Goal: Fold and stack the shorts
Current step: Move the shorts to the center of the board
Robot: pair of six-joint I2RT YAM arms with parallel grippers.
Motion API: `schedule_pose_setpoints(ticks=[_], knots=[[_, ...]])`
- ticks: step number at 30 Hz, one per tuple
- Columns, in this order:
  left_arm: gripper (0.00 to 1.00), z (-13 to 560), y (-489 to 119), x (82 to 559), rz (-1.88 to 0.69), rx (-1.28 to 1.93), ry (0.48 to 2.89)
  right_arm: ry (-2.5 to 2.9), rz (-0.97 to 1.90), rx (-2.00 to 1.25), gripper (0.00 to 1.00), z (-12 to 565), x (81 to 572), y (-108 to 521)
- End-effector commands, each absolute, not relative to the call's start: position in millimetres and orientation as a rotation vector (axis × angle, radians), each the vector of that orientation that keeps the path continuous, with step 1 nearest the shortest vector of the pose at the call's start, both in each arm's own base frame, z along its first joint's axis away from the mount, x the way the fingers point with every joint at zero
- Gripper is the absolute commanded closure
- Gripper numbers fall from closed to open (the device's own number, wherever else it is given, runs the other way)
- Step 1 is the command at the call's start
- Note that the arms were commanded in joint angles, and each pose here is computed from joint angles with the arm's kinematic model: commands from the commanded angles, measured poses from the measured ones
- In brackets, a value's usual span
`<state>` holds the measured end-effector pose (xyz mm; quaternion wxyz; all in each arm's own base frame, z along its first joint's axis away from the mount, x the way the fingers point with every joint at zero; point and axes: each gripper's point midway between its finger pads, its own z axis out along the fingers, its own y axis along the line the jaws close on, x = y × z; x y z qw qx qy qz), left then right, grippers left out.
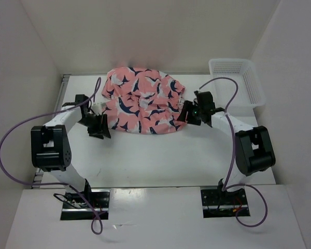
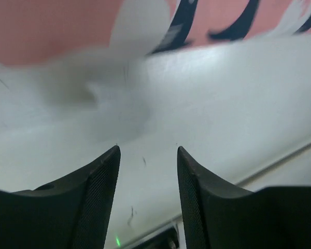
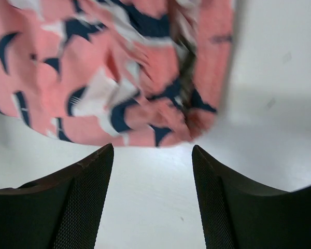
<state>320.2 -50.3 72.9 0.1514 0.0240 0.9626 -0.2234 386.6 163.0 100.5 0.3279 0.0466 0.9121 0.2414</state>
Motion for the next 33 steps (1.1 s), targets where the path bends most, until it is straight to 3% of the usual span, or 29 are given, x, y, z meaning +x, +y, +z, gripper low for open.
schedule_pose_setpoints(ticks=[1, 5, 11, 19, 23, 26, 28, 29, 30, 32, 33], knots=[[0.44, 84.3, -46.9, 311.9, -0.615, 0.071, 2.744, 2.256, 0.628, 0.196, 0.32, 132.9, 392.1, 158.4], [0.36, 95.2, -27.1, 350.9, -0.518, 0.06, 2.628, 2.244, 0.542, 0.253, 0.32, 129.4, 398.4, 145.7], [0.32, 98.2, 14.6, 410.5, -0.346, 0.003, 2.526, 2.319, 0.48, 0.374, 0.34, 100.7, 410.8, 141.2], [0.28, 53.2, 47.3, 416.4, -0.184, -0.086, 2.629, 2.398, 0.492, 0.465, 0.34, 68.4, 426.3, 150.0], [0.26, 30.2, 40.0, 407.8, -0.241, -0.087, 2.679, 2.467, 0.508, 0.477, 0.34, 48.2, 421.2, 155.1], [0.26, 18.2, 34.8, 408.6, -0.291, -0.084, 2.701, 2.499, 0.549, 0.495, 0.47, 39.4, 417.1, 161.2], [0.34, 12.9, 27.3, 402.6, -0.351, -0.083, 2.726, 2.502, 0.567, 0.504, 0.61, 40.0, 416.3, 163.5], [0.41, 13.6, 17.9, 400.3, -0.395, -0.065, 2.731, 2.502, 0.568, 0.504, 0.78, 40.0, 416.3, 163.5], [0.56, 9.6, 17.6, 399.2, -0.399, -0.067, 2.741, 2.504, 0.578, 0.501, 0.85, 40.4, 415.6, 165.0], [0.73, 10.2, 9.8, 396.3, -0.435, -0.053, 2.749, 2.516, 0.585, 0.5, 1.0, 39.7, 413.1, 165.9], [0.83, 9.6, 9.1, 392.3, -0.44, -0.058, 2.765, 2.517, 0.585, 0.5, 1.0, 44.0, 410.7, 165.3]])
